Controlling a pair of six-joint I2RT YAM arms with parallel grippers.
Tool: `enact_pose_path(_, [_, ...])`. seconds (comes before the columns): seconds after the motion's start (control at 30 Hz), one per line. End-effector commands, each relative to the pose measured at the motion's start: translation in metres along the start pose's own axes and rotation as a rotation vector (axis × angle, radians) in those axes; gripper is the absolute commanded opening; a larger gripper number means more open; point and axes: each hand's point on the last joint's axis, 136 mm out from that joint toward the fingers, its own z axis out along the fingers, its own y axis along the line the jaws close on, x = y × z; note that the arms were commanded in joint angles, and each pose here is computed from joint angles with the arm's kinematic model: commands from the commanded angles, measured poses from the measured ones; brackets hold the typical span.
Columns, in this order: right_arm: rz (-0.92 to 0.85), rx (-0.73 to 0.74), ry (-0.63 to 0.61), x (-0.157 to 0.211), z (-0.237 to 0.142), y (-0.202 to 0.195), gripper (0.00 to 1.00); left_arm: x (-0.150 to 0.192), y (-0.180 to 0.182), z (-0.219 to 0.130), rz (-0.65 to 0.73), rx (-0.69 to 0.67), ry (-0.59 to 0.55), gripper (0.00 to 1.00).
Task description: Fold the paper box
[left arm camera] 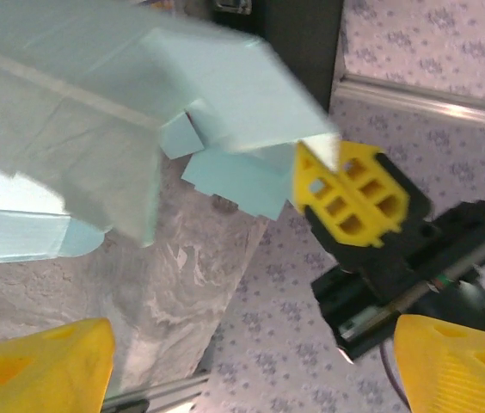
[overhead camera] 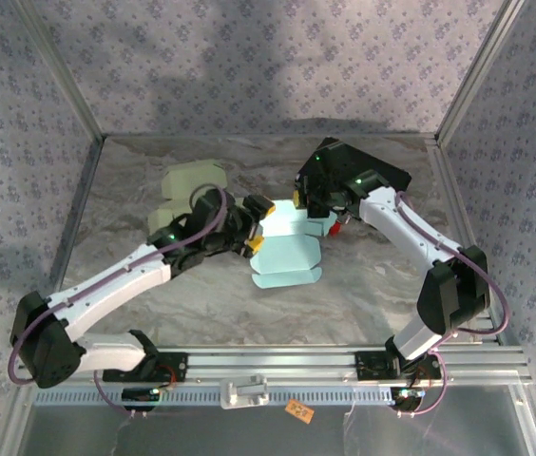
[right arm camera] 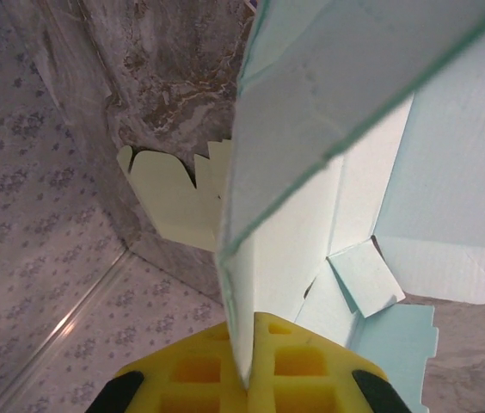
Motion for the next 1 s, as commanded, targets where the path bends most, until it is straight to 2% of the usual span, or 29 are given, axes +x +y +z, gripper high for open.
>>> enact_pose_path(0.0, [0.065, -0.021, 0.033, 0.006, -0.005, 0.006, 0.00, -0.009, -0.047, -0.002, -0.126, 0.209, -0.092, 0.87])
enact_pose_path(0.1, [0.065, -0.021, 0.036, 0.008, -0.007, 0.004, 0.00, -0.024, -0.045, 0.000, -0.128, 0.240, -0.173, 0.89])
enact_pose_path(0.2, [0.062, -0.019, 0.040, 0.010, -0.008, 0.001, 0.00, -0.032, -0.046, 0.005, -0.140, 0.264, -0.209, 0.90])
enact_pose_path(0.33, [0.062, -0.016, 0.048, 0.011, -0.009, -0.002, 0.00, -0.045, -0.039, 0.009, -0.108, 0.224, -0.233, 0.90])
enact_pose_path(0.6, [0.050, -0.009, 0.089, 0.012, -0.014, -0.002, 0.00, -0.097, -0.028, -0.007, -0.060, 0.171, -0.308, 0.88])
enact_pose_path(0.83, [0.035, 0.015, 0.103, 0.012, -0.013, -0.005, 0.00, -0.109, -0.033, -0.004, -0.021, 0.171, -0.275, 0.85])
enact_pose_path(0.97, [0.027, 0.030, 0.094, 0.012, -0.011, -0.005, 0.00, -0.094, -0.050, 0.003, 0.002, 0.197, -0.178, 0.81])
